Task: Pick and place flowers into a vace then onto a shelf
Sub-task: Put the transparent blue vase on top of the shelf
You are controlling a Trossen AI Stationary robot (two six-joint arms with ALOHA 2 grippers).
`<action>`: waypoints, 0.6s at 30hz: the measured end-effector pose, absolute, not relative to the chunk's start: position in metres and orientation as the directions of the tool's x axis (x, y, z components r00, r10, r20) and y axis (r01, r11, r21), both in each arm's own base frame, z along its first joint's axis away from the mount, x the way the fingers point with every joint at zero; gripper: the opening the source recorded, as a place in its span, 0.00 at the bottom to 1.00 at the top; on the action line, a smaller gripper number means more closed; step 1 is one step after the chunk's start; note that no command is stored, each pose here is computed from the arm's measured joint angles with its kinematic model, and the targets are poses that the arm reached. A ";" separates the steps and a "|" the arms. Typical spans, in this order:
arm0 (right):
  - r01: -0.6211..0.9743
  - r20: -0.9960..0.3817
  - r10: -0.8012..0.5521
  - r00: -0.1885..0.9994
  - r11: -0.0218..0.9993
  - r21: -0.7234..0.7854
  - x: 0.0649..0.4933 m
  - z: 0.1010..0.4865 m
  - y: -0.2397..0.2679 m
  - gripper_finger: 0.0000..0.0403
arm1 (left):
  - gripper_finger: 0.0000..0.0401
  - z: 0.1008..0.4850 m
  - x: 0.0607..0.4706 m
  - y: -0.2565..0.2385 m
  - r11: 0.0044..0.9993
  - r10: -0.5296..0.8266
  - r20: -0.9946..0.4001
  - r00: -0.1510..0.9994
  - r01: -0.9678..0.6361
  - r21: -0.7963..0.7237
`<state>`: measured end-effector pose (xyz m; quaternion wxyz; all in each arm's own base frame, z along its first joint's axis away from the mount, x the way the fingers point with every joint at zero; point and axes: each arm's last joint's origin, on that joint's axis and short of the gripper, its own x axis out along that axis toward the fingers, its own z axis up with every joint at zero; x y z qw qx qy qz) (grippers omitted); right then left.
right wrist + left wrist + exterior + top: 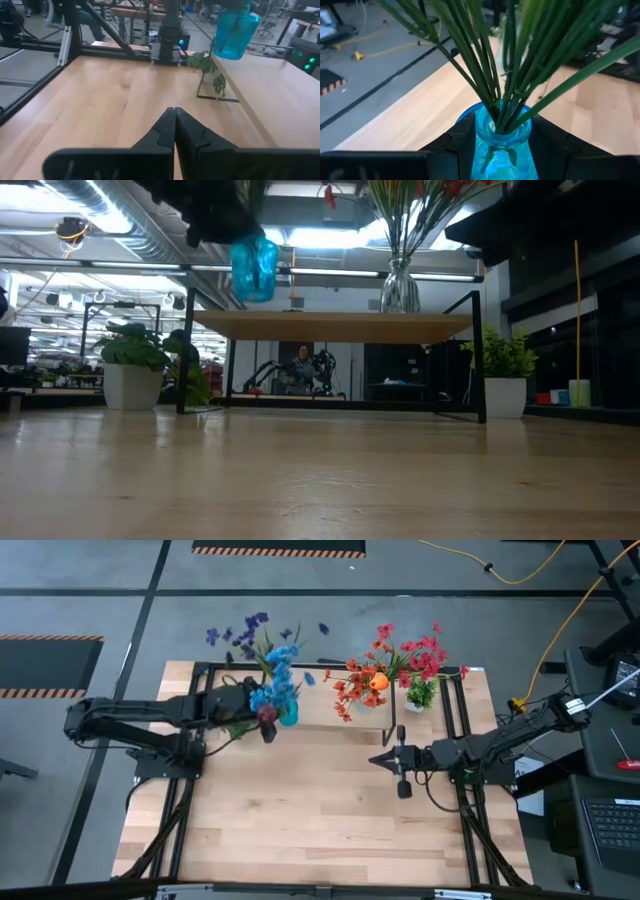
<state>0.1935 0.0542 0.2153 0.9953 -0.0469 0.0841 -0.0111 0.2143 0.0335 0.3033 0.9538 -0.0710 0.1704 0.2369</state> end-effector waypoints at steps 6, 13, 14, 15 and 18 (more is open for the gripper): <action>0.046 -0.166 -0.065 0.984 0.992 -0.115 0.195 0.215 0.047 0.02 | 0.36 0.295 0.222 0.054 0.880 0.404 -0.396 0.825 -0.468 -0.079; 0.085 -0.161 -0.107 0.981 0.987 -0.135 0.197 0.216 0.039 0.02 | 0.38 0.295 0.234 0.070 0.898 0.387 -0.372 0.844 -0.436 -0.057; 0.091 -0.157 -0.114 0.981 0.985 -0.145 0.198 0.216 0.037 0.02 | 0.38 0.297 0.235 0.071 0.900 0.384 -0.370 0.846 -0.432 -0.052; 0.096 -0.152 -0.121 0.981 0.983 -0.159 0.198 0.217 0.036 0.02 | 0.37 0.299 0.237 0.073 0.902 0.386 -0.366 0.847 -0.430 -0.044; 0.119 -0.120 -0.142 0.983 0.975 -0.186 0.199 0.220 0.032 0.02 | 0.37 0.304 0.240 0.079 0.899 0.401 -0.368 0.839 -0.438 -0.019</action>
